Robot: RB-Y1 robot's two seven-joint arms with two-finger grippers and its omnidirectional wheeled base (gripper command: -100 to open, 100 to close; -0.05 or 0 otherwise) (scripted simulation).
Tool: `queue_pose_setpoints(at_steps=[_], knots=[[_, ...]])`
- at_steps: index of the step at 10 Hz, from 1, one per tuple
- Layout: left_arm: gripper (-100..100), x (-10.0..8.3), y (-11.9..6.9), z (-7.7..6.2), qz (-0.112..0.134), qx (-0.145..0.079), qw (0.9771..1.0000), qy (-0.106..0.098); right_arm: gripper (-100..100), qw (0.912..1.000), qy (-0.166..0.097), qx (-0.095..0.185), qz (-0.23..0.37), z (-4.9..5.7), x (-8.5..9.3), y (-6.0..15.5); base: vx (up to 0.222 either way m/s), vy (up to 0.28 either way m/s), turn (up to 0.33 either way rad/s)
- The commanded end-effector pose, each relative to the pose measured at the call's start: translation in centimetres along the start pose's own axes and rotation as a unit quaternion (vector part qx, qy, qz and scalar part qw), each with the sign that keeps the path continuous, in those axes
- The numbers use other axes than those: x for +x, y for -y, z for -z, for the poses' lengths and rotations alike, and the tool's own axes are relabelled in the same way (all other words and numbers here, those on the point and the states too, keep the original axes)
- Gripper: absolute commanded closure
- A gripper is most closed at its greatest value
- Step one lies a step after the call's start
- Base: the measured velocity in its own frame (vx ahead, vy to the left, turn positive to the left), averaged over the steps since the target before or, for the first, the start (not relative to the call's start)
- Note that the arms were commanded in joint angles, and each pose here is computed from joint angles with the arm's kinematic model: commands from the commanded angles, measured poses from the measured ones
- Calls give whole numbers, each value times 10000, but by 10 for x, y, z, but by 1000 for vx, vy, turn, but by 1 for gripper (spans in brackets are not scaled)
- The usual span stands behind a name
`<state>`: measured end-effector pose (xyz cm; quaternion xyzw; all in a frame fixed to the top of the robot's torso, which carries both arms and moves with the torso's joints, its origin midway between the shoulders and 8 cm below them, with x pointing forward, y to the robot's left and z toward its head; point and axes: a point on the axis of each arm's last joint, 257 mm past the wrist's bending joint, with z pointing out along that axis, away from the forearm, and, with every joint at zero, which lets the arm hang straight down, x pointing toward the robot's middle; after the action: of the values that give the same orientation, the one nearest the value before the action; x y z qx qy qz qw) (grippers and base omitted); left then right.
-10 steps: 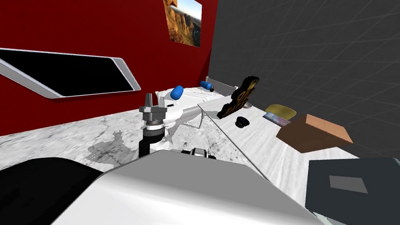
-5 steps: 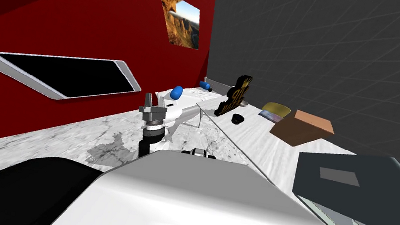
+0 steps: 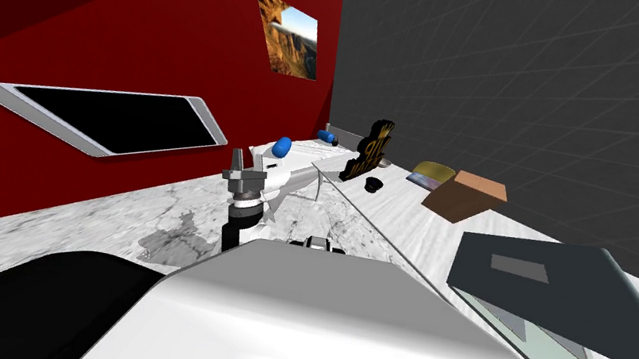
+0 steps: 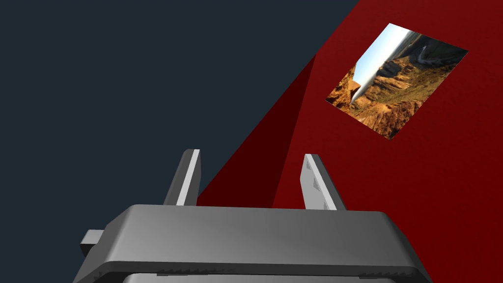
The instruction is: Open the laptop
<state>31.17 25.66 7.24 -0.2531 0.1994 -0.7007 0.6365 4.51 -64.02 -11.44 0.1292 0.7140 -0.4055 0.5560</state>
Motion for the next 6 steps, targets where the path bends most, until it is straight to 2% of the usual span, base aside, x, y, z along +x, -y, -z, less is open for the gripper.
queue_pose_setpoints(at_steps=[1, 2, 3, 4, 6], knots=[[0, 0, 0, 0, 0, 0, 10000, 0, 100, 9982, -17, -34, -594, -5, 16, -13, -98, -41, 1], [0, 0, 0, 0, 0, 0, 10000, 0, 100, 9968, -8, -40, -800, -8, 20, -17, -103, -40, -8], [0, 0, 0, 0, 0, 0, 10000, 0, 100, 9981, 10, -1, -618, -7, 13, -10, -51, -18, -12], [0, 0, 0, 0, 0, -1, 10000, 0, 100, 9944, 29, -6, -1055, -13, 26, -21, -61, -40, -42], [0, 0, 0, 0, 0, 0, 10000, 0, 100, 9919, 56, -19, -1269, -17, 31, -28, -78, -43, -12]])
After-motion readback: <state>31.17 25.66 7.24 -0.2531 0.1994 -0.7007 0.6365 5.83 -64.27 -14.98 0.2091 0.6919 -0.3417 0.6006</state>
